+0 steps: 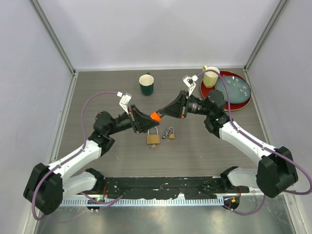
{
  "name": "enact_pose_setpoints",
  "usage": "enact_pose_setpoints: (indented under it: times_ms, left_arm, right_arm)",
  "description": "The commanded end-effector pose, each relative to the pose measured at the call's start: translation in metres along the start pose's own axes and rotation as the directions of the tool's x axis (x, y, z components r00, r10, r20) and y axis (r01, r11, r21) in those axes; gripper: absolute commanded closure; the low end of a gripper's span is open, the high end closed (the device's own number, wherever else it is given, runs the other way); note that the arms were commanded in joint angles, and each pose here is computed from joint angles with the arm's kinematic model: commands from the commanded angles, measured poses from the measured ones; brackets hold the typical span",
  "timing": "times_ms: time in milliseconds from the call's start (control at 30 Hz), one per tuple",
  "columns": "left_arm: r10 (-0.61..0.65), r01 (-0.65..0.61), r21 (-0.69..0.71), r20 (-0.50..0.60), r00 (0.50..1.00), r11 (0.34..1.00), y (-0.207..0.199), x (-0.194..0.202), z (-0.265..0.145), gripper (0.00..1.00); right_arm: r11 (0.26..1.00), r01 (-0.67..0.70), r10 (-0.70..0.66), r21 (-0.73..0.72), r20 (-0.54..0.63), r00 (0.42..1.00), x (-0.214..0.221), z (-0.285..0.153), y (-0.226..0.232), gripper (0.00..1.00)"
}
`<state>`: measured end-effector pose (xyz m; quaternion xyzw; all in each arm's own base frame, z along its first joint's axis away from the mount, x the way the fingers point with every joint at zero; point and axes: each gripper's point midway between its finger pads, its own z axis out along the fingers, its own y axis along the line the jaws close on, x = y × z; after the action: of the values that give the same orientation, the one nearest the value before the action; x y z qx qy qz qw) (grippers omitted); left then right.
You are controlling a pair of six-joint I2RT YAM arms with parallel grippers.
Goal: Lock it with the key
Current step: Lock the lock.
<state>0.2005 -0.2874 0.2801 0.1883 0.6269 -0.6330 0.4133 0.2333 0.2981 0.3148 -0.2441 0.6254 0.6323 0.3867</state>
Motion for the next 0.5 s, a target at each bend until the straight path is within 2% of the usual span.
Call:
enact_pose_setpoints:
  times_ms: [0,100,233,333,367,467]
  left_arm:
    - [-0.015,0.022,0.063,-0.110,0.994,0.998,-0.008,0.029,-0.006,1.00]
    - [-0.006,0.012,0.059,-0.105,0.994,0.998,-0.008,0.028,-0.006,1.00]
    - [0.000,-0.001,-0.011,-0.117,0.993,1.000,0.001,0.030,-0.009,1.00]
    - [0.032,-0.042,-0.079,-0.124,0.992,0.996,0.008,0.028,-0.014,0.81]
    - [0.041,-0.053,-0.098,-0.121,0.992,0.994,0.009,0.027,-0.016,0.70]
    - [0.078,-0.097,-0.160,-0.126,0.989,0.982,0.016,0.024,-0.024,0.45]
  right_arm:
    - [0.983,0.174,-0.155,-0.063,0.234,0.960,-0.077,0.003,0.039,0.94]
    - [0.984,0.175,-0.162,-0.042,0.216,0.963,-0.071,0.003,0.034,0.99]
    - [0.980,0.198,-0.200,0.025,0.165,0.966,-0.065,0.001,0.021,0.98]
    - [0.974,0.214,-0.223,0.079,0.135,0.965,-0.060,-0.002,0.013,0.99]
    - [0.971,0.220,-0.231,0.089,0.130,0.964,-0.059,-0.003,0.012,0.99]
    - [0.969,0.224,-0.235,0.107,0.111,0.966,-0.055,-0.006,0.010,0.98]
